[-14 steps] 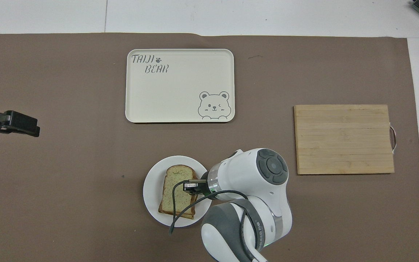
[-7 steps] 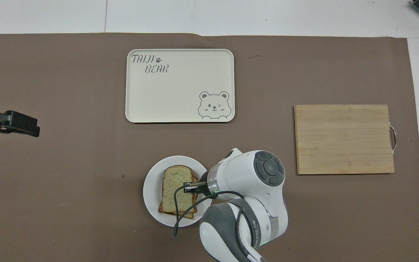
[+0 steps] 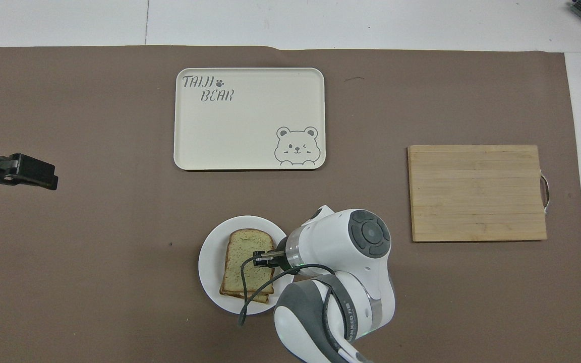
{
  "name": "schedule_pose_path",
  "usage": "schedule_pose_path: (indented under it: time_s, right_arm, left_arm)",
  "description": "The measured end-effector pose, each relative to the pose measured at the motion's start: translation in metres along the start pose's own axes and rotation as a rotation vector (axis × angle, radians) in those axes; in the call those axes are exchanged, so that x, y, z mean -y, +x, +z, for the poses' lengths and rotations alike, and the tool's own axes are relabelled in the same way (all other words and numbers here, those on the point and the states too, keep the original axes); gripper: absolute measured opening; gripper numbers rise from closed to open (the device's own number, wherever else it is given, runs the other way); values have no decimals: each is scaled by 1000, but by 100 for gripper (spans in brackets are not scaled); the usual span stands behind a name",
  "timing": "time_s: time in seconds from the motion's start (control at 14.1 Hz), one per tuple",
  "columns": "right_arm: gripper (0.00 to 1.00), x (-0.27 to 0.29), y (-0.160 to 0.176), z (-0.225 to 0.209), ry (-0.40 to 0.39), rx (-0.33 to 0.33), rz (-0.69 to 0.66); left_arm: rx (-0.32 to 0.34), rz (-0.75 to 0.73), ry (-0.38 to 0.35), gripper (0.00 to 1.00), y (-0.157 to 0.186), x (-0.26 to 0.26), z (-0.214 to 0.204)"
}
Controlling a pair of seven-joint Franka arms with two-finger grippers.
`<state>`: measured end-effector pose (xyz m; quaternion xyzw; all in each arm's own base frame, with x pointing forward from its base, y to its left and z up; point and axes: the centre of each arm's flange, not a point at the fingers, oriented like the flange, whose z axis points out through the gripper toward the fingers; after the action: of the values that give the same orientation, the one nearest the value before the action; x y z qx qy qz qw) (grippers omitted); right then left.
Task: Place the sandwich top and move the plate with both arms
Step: 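Lower the bread onto the egg toast and open the right gripper, then withdraw the right gripper while the left gripper reaches toward the plate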
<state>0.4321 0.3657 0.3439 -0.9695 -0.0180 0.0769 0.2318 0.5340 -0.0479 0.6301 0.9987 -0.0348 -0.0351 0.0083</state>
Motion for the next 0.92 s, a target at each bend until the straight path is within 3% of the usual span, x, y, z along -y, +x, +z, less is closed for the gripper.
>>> schedule_pose_path:
  time_s: [0.21, 0.35, 0.92]
  right_arm:
    - [86, -3, 11, -13, 0, -36, -2]
    - [100, -12, 22, -24, -44, -68, -33]
    - [100, -72, 70, -113, -199, -240, -27]
  left_arm:
    - [-3, -1, 0, 100, 0, 1, -1]
    - [-7, 3, -6, 100, -1, -2, -3]
    - [6, 24, -100, 100, -6, -21, 1]
